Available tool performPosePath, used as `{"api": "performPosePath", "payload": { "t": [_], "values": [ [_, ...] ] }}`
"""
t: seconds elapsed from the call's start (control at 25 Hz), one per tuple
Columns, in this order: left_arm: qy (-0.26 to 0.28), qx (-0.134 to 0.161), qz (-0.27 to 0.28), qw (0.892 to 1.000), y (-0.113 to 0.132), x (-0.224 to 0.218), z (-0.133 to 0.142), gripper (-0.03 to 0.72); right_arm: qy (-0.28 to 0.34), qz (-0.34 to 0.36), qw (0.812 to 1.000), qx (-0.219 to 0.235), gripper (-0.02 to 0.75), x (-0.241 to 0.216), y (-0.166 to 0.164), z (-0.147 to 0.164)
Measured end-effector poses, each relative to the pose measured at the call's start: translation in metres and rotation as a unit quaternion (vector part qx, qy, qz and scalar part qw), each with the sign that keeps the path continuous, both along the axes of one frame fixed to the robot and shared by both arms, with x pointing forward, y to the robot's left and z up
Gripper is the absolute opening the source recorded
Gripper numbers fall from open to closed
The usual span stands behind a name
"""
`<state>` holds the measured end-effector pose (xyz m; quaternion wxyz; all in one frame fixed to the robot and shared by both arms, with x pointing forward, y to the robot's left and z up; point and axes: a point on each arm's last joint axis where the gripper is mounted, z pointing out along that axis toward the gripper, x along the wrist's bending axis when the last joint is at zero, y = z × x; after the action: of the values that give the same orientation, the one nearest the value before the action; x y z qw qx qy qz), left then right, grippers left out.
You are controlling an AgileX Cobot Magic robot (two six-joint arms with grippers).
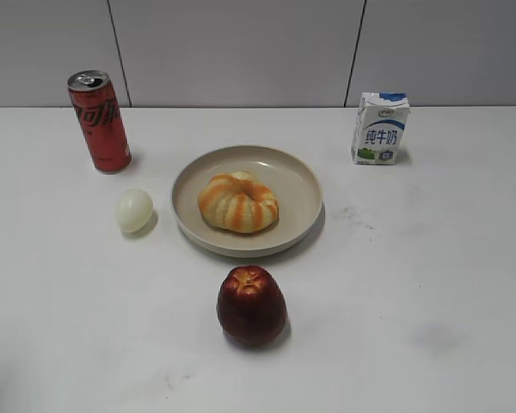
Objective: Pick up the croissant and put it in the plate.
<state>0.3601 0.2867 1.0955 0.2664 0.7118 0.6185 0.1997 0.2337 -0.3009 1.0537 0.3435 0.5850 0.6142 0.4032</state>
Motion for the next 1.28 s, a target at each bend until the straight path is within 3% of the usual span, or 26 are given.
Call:
{"api": "performPosePath", "payload": {
  "t": [0.36, 0.52, 1.0, 1.28],
  "values": [
    [-0.135, -0.002, 0.002, 0.991, 0.004, -0.083, -0.025, 0.587, 0.0, 0.0, 1.0, 0.0, 0.52, 0.0, 0.0, 0.0],
    [-0.123, 0.001, 0.0, 0.992, 0.004, -0.092, -0.041, 0.586, 0.0, 0.0, 1.0, 0.0, 0.52, 0.0, 0.0, 0.0],
    [-0.123, 0.001, 0.001, 0.992, 0.005, -0.092, -0.042, 0.586, 0.0, 0.0, 1.0, 0.0, 0.52, 0.0, 0.0, 0.0],
    [-0.193, -0.001, 0.001, 0.981, 0.006, -0.115, -0.039, 0.554, 0.0, 0.0, 1.0, 0.0, 0.52, 0.0, 0.0, 0.0]
  ]
}}
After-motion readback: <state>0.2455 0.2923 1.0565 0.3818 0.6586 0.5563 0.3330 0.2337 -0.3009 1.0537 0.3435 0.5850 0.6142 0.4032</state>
